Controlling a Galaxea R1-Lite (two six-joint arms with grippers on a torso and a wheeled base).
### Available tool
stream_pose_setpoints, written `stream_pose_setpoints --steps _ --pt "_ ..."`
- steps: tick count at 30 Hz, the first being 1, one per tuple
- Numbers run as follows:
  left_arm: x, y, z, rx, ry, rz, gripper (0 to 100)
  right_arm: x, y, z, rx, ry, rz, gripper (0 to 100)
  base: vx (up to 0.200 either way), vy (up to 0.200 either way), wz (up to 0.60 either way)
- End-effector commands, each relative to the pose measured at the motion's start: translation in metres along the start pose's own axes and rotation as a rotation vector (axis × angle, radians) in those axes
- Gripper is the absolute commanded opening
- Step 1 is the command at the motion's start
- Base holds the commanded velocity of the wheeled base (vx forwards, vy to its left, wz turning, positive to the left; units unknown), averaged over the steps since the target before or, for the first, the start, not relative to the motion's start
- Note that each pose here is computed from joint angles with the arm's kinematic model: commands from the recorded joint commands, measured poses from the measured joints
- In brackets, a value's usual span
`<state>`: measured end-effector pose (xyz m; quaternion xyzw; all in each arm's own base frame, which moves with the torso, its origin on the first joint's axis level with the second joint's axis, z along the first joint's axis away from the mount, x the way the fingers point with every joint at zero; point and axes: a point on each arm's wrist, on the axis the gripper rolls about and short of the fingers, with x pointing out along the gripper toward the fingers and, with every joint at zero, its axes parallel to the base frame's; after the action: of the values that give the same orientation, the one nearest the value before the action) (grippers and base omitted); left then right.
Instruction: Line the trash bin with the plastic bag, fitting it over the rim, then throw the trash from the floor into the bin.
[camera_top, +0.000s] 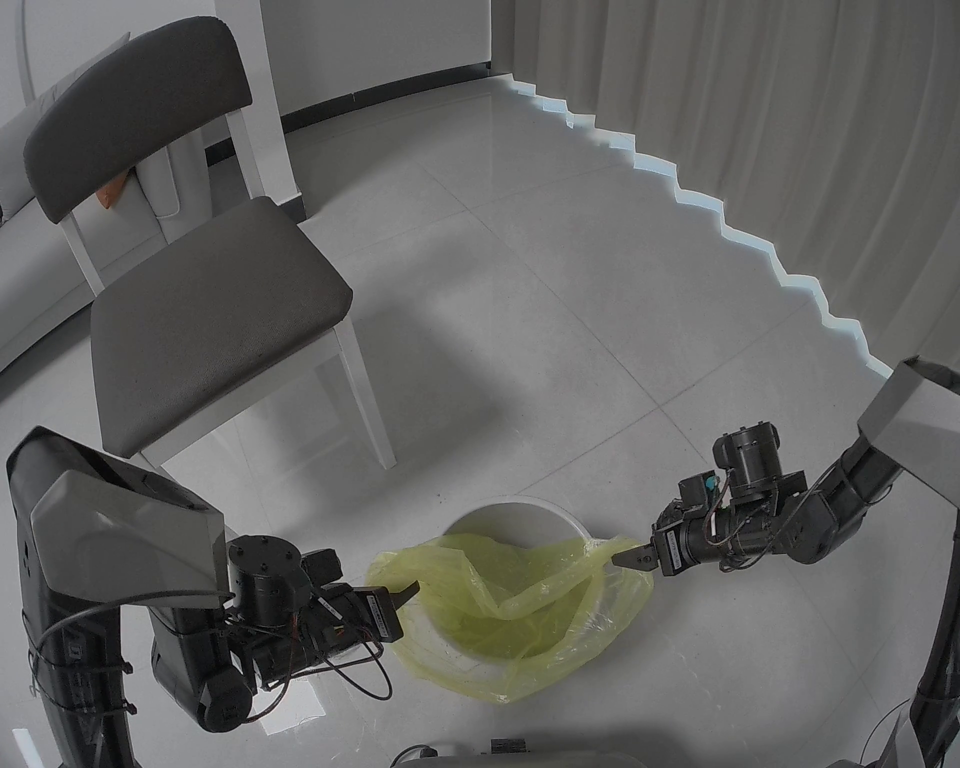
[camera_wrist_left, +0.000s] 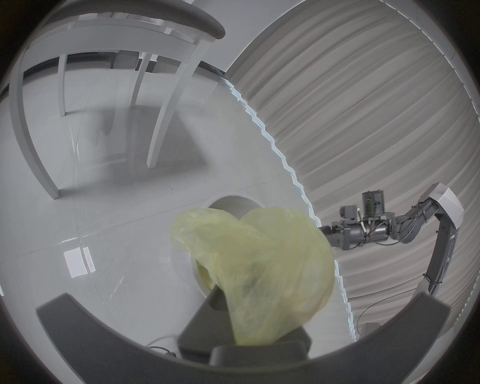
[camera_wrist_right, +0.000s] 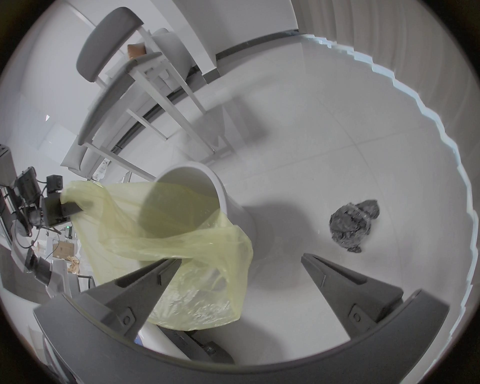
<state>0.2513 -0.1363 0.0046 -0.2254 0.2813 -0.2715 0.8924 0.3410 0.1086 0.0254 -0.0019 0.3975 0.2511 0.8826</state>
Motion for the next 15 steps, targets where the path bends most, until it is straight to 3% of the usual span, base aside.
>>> stream_pose_setpoints --steps 1,2,3,5,10,15 --pt "0.002 0.001 -0.008 -0.001 0.026 0.004 0 -0.04 0.014 0.015 -0.051 -0.084 0.006 100 0.0 0.0 0.0" --pt "0.007 0.004 -0.018 0.001 0.057 0.018 0 -0.049 0.03 0.02 -0.093 -0.113 0.033 100 0.0 0.0 0.0" --pt "0.007 0.004 -0.018 0.001 0.057 0.018 100 -0.049 0.03 0.02 -0.093 -0.113 0.033 100 0.0 0.0 0.0" --pt "0.007 0.002 -0.018 0.004 0.058 0.013 100 -0.054 0.052 0.025 -0.142 -0.138 0.078 100 0.0 0.0 0.0" --pt "-0.014 -0.007 -0.01 0.01 0.035 0.003 100 -0.051 0.073 0.033 -0.245 -0.167 0.12 100 0.0 0.0 0.0" --pt "-0.048 -0.026 0.0 0.036 -0.007 -0.039 100 -0.026 0.076 0.024 -0.457 -0.118 0.128 100 0.0 0.0 0.0"
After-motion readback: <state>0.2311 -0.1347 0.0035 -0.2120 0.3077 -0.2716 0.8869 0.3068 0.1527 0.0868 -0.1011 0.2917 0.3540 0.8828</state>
